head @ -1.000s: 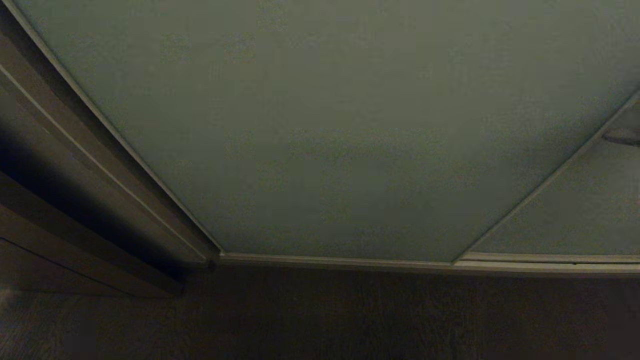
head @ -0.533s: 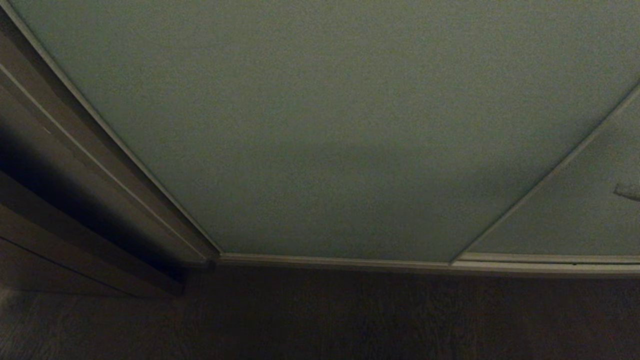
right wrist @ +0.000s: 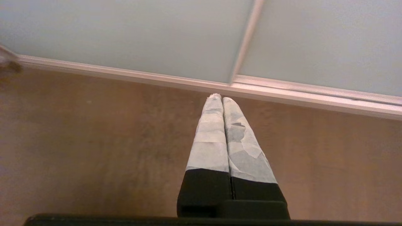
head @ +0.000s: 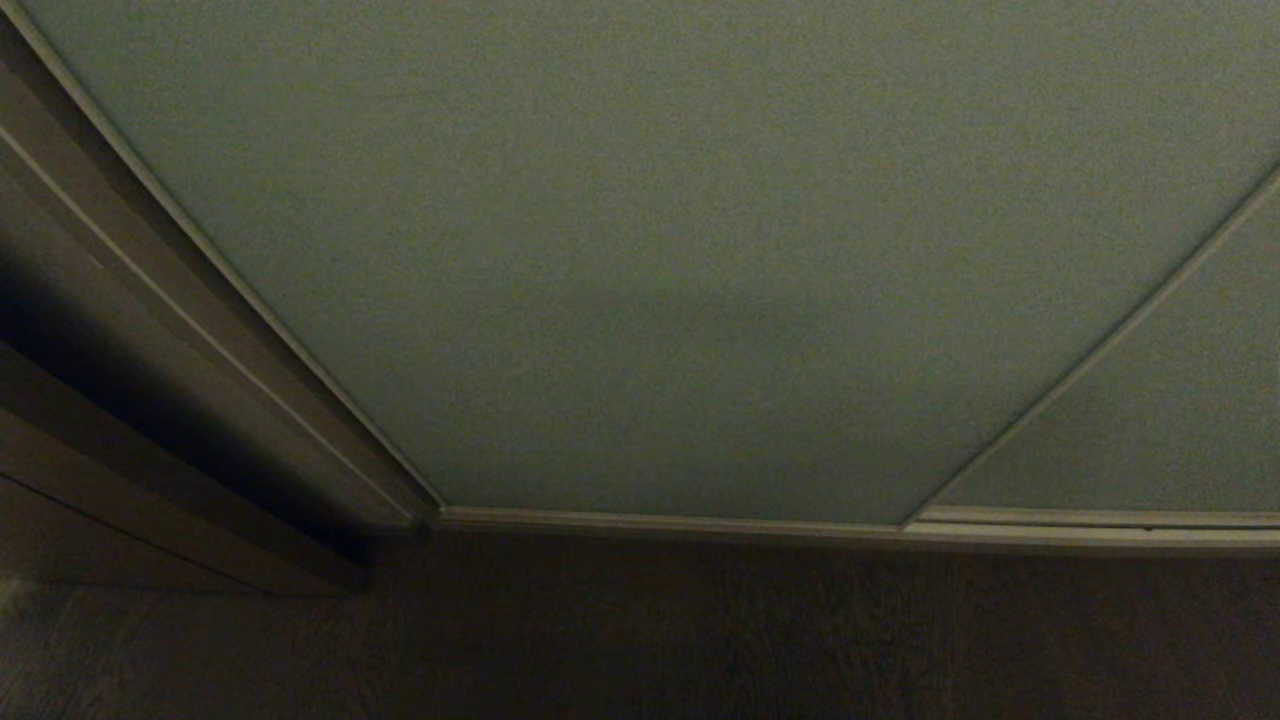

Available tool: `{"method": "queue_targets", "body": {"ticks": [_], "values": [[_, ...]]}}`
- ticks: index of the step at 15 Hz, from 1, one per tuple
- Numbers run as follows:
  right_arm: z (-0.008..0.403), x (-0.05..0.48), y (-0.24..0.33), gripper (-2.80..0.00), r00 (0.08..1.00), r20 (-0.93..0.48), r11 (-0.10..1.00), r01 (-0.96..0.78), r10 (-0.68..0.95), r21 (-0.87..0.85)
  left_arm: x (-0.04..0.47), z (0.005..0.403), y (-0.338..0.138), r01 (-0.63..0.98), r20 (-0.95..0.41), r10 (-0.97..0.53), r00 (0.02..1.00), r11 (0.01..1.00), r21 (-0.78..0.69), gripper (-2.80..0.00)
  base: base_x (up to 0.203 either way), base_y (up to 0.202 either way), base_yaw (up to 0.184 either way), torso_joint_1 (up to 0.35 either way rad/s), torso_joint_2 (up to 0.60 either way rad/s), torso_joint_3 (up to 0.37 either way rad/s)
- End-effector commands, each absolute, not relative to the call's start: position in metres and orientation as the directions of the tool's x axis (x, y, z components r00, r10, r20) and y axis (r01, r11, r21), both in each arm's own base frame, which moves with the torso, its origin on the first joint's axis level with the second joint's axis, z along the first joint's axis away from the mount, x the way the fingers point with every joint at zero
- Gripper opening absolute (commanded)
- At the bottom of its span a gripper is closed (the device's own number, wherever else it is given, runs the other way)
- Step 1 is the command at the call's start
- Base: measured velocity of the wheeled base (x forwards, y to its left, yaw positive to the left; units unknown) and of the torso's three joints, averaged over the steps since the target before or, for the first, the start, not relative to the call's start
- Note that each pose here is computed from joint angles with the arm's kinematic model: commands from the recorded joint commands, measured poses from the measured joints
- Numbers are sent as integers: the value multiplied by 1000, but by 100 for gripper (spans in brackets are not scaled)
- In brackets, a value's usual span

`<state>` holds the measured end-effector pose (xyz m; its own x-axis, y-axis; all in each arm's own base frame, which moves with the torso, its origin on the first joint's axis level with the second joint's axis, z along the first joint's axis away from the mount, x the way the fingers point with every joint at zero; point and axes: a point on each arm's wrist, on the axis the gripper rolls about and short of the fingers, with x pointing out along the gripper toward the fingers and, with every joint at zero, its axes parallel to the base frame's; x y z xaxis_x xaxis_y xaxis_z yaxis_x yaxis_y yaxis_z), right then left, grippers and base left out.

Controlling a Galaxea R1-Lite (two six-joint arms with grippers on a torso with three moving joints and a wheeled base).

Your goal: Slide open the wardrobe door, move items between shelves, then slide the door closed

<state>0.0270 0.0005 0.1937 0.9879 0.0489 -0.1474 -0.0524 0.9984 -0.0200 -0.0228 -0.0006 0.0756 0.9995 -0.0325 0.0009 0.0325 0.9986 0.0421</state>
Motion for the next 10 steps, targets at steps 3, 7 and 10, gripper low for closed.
{"method": "queue_targets", "body": {"ticks": [3,7,10], "values": [[133,-22,1,-280,1000,8,999,14,-14,-51,-23,76,-1,33,2,-33,999,999,43,-280,0,0,0,0,0,0],[85,-25,0,-280,997,80,995,29,-21,-98,-23,76,-1,34,2,-34,999,999,42,-280,0,0,0,0,0,0],[75,-23,0,-280,1000,1,1000,4,-4,-23,-23,76,-1,33,1,-33,999,999,42,-280,0,0,0,0,0,0]]}}
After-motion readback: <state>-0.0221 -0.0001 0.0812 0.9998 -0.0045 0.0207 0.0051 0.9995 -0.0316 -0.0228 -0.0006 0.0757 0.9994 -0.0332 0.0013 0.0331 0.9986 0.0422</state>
